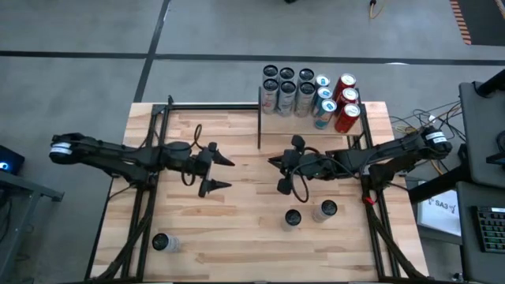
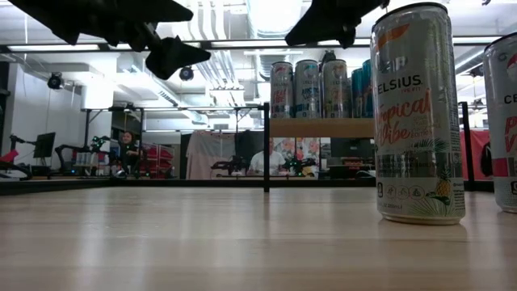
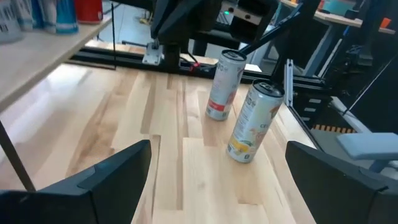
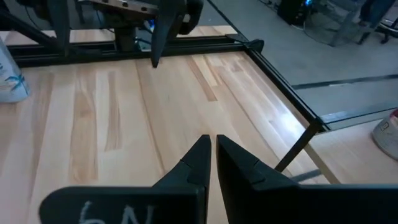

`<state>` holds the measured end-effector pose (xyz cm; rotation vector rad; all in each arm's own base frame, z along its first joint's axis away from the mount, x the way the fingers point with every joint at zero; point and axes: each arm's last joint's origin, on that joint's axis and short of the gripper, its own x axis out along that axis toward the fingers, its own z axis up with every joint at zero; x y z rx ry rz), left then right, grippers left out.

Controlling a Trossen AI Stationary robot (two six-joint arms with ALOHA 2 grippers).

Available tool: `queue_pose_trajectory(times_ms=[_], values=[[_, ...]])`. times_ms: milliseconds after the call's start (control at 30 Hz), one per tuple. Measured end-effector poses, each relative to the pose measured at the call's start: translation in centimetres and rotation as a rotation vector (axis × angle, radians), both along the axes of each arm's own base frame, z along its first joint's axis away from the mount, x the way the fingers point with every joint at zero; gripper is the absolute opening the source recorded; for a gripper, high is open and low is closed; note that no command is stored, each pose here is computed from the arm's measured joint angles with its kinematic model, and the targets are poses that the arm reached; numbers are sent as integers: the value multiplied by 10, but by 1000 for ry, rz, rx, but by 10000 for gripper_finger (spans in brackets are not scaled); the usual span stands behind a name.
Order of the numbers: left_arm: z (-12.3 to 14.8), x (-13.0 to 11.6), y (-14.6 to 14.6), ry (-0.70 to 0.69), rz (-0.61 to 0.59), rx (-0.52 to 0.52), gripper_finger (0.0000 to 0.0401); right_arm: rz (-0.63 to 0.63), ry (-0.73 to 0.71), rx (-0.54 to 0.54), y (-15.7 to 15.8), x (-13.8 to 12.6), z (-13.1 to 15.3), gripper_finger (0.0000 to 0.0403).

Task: Place canned beverage on shelf
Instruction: Put the white yellow soda can on the shelf aligned with the other white yellow soda cans

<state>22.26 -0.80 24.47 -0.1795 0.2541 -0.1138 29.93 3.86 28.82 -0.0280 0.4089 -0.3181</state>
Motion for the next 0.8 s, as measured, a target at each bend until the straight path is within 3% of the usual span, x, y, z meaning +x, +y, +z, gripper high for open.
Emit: queue_pose_trajectory(times_ms=[333,800], values=[[-10,16,-15,-17,-59,-11,356,1,-12,-1,0,2,3,17],[-21,30,-15,-37,-35,3,356,-7,-18,16,0,2,3,17]])
